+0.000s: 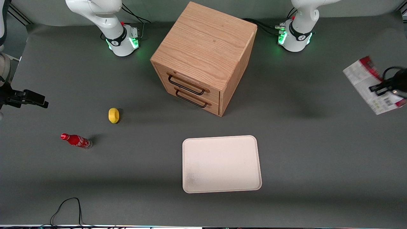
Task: Place red cookie box on tray
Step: 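Lift the cookie box up with the left gripper, then carry the cookie box over the white tray with the left gripper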
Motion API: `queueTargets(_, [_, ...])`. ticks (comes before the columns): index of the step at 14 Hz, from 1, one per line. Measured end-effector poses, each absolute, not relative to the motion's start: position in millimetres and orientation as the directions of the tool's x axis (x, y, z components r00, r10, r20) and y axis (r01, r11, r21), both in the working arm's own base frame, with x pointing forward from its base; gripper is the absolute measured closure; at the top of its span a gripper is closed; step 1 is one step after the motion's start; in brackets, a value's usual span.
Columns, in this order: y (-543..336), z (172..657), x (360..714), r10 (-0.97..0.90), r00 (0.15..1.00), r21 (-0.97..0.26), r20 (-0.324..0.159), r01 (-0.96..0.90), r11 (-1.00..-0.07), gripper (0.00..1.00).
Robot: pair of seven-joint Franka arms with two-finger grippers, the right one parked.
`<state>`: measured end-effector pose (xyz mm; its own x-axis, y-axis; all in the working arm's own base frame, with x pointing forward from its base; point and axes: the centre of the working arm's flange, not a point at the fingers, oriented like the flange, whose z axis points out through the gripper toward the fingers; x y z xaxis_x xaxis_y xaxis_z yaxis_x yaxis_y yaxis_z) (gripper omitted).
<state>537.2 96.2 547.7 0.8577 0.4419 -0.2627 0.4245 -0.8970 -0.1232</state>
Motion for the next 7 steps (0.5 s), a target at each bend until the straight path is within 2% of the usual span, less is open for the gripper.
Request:
queueTargets(3, [76.3, 602.6, 541.9, 0.411, 0.876, -0.116, -0.253, 0.394, -0.912, 0.89])
queueTargets(7, [19.7, 600.4, 564.5, 0.339, 0.904, -0.074, -0.259, 0.332, -0.94, 0.89])
